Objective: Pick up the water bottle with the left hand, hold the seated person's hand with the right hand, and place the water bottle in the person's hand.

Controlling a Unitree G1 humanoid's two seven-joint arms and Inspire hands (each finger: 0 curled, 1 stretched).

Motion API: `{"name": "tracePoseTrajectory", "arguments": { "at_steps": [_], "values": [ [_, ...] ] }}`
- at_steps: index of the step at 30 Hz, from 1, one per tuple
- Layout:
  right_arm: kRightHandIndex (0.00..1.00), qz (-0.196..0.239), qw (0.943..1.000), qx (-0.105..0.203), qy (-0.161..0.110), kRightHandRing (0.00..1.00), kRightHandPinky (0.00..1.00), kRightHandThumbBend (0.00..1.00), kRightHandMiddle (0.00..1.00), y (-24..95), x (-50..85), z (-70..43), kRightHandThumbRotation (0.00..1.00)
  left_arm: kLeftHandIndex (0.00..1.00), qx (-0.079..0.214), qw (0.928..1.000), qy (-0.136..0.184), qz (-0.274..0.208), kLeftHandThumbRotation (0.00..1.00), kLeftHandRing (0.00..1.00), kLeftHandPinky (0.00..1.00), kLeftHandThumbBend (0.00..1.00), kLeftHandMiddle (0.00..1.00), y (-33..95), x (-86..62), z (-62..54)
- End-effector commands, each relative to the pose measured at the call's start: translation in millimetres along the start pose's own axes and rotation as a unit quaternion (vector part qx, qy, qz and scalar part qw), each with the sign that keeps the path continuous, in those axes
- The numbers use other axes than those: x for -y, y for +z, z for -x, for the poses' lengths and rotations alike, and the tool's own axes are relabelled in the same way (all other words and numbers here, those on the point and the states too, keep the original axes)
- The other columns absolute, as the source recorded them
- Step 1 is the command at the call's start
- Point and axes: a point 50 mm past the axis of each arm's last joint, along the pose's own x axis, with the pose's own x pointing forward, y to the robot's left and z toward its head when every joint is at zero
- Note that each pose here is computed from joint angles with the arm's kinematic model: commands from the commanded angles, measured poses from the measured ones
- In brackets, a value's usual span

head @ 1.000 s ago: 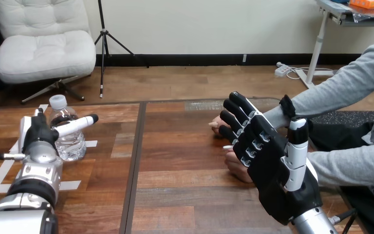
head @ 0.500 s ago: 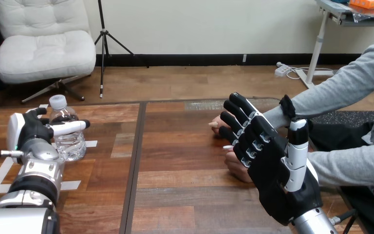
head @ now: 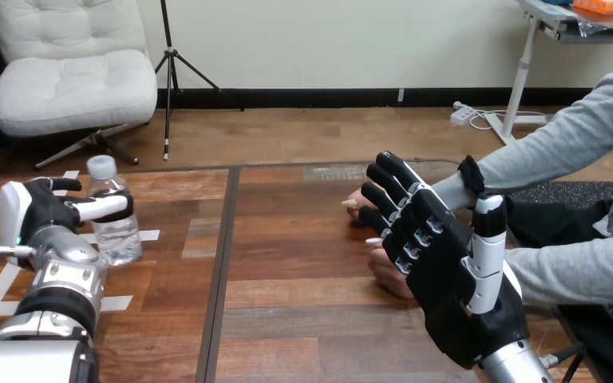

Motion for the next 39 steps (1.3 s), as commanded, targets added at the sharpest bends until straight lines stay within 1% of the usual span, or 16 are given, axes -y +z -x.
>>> {"name": "tracePoseTrajectory", "arguments": {
  "at_steps": [1, 7, 11, 14, 23, 26, 39],
  "values": [
    [0.94, 0.010, 0.9986, 0.049, 0.018, 0.98, 0.98, 0.93, 0.97, 18.3, -5.0, -9.0, 1.00, 0.54, 0.059, 0.9982, 0.014, 0.005, 0.00, 0.36, 0.28, 0.82, 0.44, 39.9, -1.0, 1.6],
    [0.93, 0.010, 0.9986, 0.050, 0.015, 0.97, 0.97, 0.93, 0.96, 18.5, -5.0, -8.8, 1.00, 0.51, 0.067, 0.9975, 0.024, -0.006, 0.00, 0.35, 0.28, 0.81, 0.42, 38.7, -1.9, 1.6],
    [0.93, 0.011, 0.9986, 0.050, 0.016, 0.97, 0.97, 0.92, 0.96, 18.5, -4.8, -8.9, 1.00, 0.50, 0.067, 0.9974, 0.023, -0.007, 0.00, 0.36, 0.30, 0.79, 0.43, 38.2, -2.2, 1.4],
    [0.93, 0.011, 0.9986, 0.050, 0.016, 0.97, 0.97, 0.93, 0.96, 18.7, -4.9, -8.9, 1.00, 0.50, 0.069, 0.9973, 0.023, 0.002, 0.00, 0.38, 0.31, 0.78, 0.44, 39.7, -2.0, 1.7],
    [0.93, 0.008, 0.9986, 0.050, 0.015, 0.97, 0.96, 0.93, 0.96, 18.6, -5.1, -9.1, 1.00, 0.50, 0.069, 0.9972, 0.018, 0.022, 0.00, 0.43, 0.37, 0.74, 0.48, 38.5, -2.4, 1.4],
    [0.93, 0.010, 0.9986, 0.050, 0.015, 0.97, 0.95, 0.93, 0.96, 18.7, -5.2, -9.1, 1.00, 0.51, 0.069, 0.9972, 0.014, 0.024, 0.00, 0.44, 0.38, 0.73, 0.49, 35.8, -3.0, 0.7],
    [0.94, 0.009, 0.9986, 0.050, 0.016, 0.97, 0.95, 0.92, 0.96, 18.7, -4.6, -8.9, 1.00, 0.52, 0.067, 0.9971, 0.013, 0.032, 0.00, 0.45, 0.40, 0.73, 0.50, 34.8, -3.7, 0.3]
  ]
}}
